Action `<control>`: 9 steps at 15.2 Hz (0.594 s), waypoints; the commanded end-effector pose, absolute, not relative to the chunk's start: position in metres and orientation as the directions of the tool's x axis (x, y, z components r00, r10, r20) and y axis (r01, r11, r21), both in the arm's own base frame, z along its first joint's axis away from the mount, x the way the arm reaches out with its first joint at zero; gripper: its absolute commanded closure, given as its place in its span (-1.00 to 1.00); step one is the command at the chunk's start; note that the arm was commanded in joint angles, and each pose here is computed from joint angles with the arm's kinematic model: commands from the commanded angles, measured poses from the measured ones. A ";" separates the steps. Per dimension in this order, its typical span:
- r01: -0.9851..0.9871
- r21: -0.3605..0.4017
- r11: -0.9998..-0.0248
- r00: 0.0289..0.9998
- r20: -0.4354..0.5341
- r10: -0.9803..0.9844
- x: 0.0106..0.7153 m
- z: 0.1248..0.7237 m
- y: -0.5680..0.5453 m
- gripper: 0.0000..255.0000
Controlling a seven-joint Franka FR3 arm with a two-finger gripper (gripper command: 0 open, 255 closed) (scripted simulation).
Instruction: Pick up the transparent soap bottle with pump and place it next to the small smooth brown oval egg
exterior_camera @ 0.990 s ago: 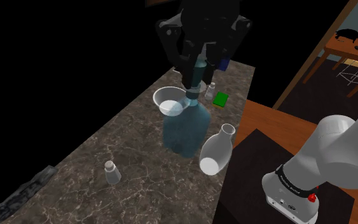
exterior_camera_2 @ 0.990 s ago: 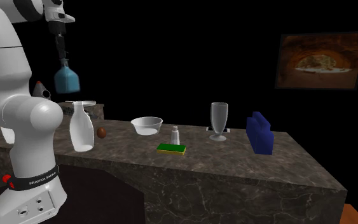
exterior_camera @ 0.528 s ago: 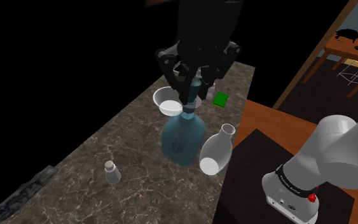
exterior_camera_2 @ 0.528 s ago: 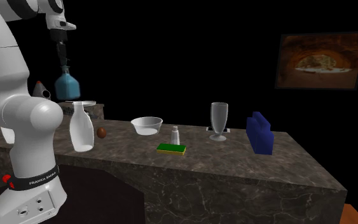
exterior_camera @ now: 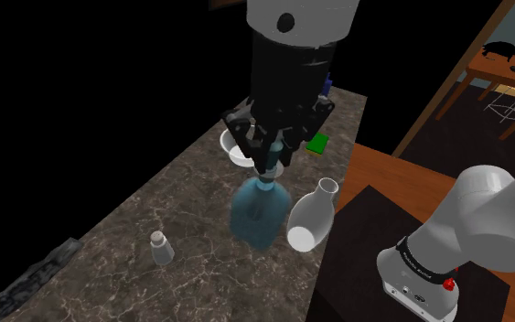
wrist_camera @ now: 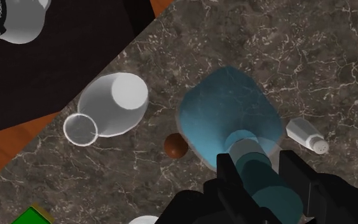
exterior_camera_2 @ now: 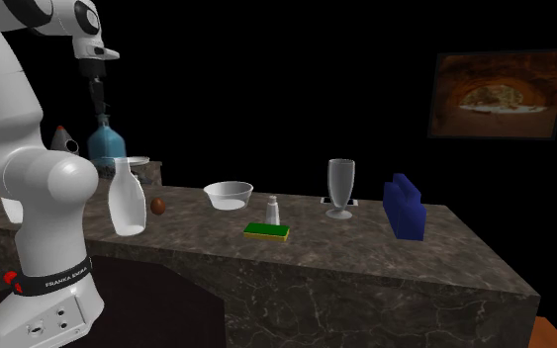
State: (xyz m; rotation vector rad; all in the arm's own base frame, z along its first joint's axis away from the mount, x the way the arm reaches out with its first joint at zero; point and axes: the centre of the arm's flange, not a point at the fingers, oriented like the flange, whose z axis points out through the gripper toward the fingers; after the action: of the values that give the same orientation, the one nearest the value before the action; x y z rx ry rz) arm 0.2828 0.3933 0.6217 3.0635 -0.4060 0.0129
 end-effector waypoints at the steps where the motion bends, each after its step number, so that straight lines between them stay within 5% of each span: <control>1: -0.261 0.049 -0.964 0.965 0.016 -0.260 0.284 0.611 0.393 1.00; 9: -0.261 0.049 -0.964 0.965 0.016 -0.260 0.284 0.569 0.393 1.00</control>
State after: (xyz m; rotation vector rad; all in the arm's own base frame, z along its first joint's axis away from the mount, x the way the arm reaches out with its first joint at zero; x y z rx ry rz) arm 0.2828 0.3920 0.5729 3.0635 -0.4063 0.0129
